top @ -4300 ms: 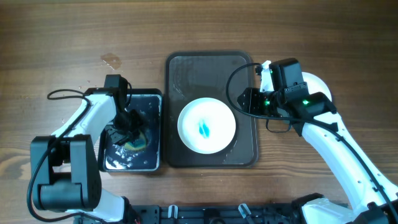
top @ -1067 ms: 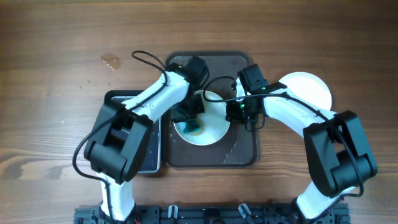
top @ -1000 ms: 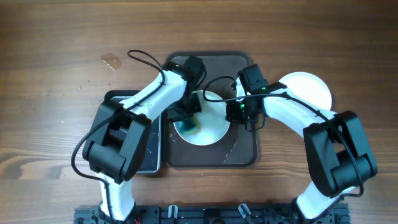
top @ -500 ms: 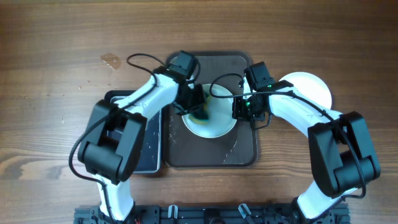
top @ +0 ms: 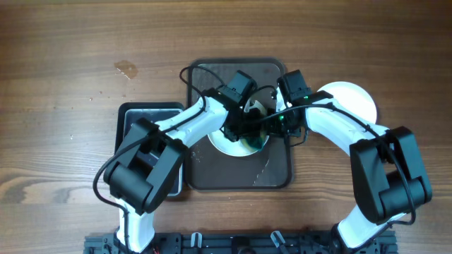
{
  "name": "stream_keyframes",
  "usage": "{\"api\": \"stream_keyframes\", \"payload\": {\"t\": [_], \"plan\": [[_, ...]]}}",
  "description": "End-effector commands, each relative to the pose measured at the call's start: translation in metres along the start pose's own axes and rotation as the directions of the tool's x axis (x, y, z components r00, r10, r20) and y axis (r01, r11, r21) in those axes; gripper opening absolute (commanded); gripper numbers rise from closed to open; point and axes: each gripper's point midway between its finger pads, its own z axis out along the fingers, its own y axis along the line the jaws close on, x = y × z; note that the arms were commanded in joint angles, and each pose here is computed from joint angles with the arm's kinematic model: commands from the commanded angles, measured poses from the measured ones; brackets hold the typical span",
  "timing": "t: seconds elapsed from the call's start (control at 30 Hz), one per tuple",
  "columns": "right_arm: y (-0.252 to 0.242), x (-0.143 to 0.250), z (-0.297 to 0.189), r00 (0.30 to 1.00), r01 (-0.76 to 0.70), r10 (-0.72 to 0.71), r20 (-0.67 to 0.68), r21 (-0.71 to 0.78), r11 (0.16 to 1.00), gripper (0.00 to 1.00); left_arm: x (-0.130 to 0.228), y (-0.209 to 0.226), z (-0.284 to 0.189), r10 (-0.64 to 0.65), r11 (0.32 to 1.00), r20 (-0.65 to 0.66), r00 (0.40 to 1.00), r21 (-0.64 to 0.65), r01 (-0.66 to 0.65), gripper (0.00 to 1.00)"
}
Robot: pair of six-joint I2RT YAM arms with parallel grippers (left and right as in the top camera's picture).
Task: Clean dirty plates on tray and stack at the side
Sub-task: 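Scrub the blue-stained plate with the sponge in the left gripper, then return the sponge to the black tray with the left gripper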
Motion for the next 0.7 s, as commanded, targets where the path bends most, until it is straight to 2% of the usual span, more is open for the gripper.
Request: {"api": "stream_keyframes", "payload": {"t": [0.0, 0.07, 0.2, 0.3, 0.37, 0.47, 0.57, 0.67], "plan": [[-0.019, 0.021, 0.021, 0.997, 0.029, -0.022, -0.074, 0.086, 0.996, 0.04, 0.021, 0.067, 0.004, -0.106, 0.961, -0.04, 0.994, -0.259, 0.093, 0.04], [-0.019, 0.021, 0.021, 0.997, 0.029, -0.022, -0.074, 0.086, 0.996, 0.04, 0.014, 0.101, -0.015, -0.154, 0.909, 0.025, 0.988, -0.389, 0.152, 0.04], [-0.019, 0.021, 0.021, 0.997, 0.029, -0.023, -0.073, 0.086, 0.996, 0.04, -0.005, 0.143, -0.062, -0.171, 0.805, 0.184, 0.968, -0.54, 0.245, 0.04], [-0.019, 0.021, 0.021, 0.997, 0.029, -0.023, -0.073, 0.086, 0.996, 0.04, -0.017, 0.158, -0.093, -0.139, 0.755, 0.28, 0.95, -0.59, 0.285, 0.04], [-0.019, 0.021, 0.021, 0.997, 0.029, -0.023, -0.073, 0.086, 0.996, 0.04, -0.021, 0.16, -0.104, -0.127, 0.746, 0.311, 0.942, -0.596, 0.297, 0.04], [-0.019, 0.021, 0.021, 0.997, 0.029, -0.023, -0.073, 0.086, 0.996, 0.04, -0.02, 0.147, -0.108, -0.136, 0.785, 0.309, 0.941, -0.545, 0.292, 0.04], [-0.019, 0.021, 0.021, 0.997, 0.029, -0.023, -0.073, 0.086, 0.996, 0.04, -0.01, 0.107, -0.106, -0.168, 0.898, 0.217, 0.961, -0.367, 0.241, 0.04], [-0.019, 0.021, 0.021, 0.997, 0.033, -0.027, -0.073, 0.086, 0.996, 0.04, -0.002, 0.088, -0.13, -0.207, 0.936, 0.202, 0.957, -0.243, 0.253, 0.04]]}}
